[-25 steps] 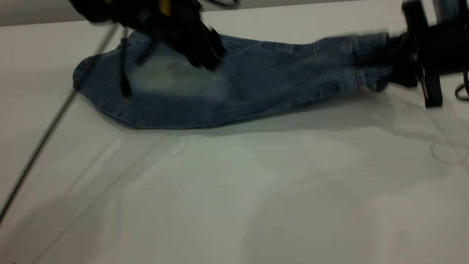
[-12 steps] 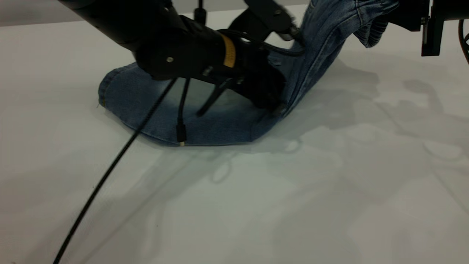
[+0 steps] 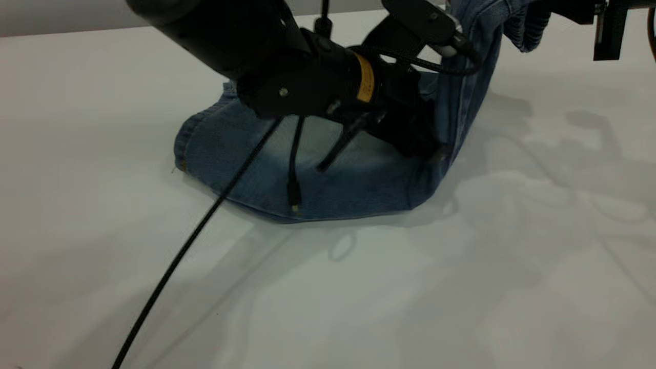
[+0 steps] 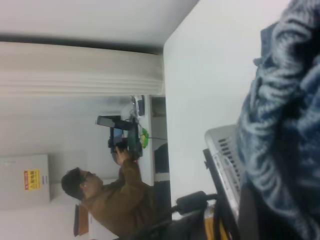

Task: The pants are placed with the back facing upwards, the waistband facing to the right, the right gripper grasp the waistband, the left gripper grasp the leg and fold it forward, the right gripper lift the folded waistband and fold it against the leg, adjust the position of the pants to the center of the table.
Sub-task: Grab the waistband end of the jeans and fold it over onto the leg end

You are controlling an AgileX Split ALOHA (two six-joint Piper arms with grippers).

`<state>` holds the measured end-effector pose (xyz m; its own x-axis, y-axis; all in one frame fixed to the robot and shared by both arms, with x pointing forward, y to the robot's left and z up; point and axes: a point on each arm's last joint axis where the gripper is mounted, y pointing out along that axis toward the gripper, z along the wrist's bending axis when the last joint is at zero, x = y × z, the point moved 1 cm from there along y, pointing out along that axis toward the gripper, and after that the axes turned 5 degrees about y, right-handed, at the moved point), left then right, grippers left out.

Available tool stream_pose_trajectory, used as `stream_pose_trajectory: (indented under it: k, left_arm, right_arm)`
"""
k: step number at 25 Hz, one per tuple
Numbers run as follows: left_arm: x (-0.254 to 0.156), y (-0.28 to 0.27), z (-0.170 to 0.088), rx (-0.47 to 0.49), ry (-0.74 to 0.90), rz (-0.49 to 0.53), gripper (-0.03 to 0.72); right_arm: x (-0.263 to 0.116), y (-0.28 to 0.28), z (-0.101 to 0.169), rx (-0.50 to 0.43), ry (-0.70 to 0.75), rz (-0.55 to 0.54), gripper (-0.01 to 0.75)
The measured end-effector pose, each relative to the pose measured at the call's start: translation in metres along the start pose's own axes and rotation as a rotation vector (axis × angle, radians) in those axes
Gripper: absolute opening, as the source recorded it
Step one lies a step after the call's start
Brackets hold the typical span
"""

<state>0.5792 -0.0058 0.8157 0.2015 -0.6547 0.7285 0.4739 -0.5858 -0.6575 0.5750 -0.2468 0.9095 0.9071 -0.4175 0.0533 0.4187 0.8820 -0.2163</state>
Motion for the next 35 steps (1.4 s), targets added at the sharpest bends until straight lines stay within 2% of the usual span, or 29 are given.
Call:
stream_pose_trajectory:
  k: [5, 12, 18, 24, 29, 35]
  left_arm:
    - [-0.001, -0.016, 0.021, 0.061, -0.02, 0.105, 0.372]
    - [0.005, -0.037, 0.032, 0.107, 0.042, 0.233, 0.372]
    - [-0.035, -0.043, 0.049, 0.129, 0.003, 0.41, 0.372]
    - [-0.037, -0.027, 0.034, 0.083, 0.021, 0.337, 0.372]
    - [-0.028, -0.021, 0.019, 0.055, 0.049, 0.286, 0.372]
    - [-0.023, -0.029, 0.021, 0.07, 0.047, 0.312, 0.372]
  right_arm:
    - [0.001, -0.002, -0.001, -0.001, 0.001, -0.006, 0.066]
    - [0.004, -0.005, -0.002, -0.003, 0.001, -0.02, 0.066]
    - [0.004, -0.006, 0.003, -0.001, -0.022, -0.021, 0.066]
    - [0.002, -0.008, 0.017, 0.011, -0.079, -0.022, 0.066]
    - [-0.009, 0.008, 0.023, 0.02, -0.1, 0.031, 0.066]
    - [-0.023, 0.024, 0.027, 0.03, -0.125, 0.094, 0.066]
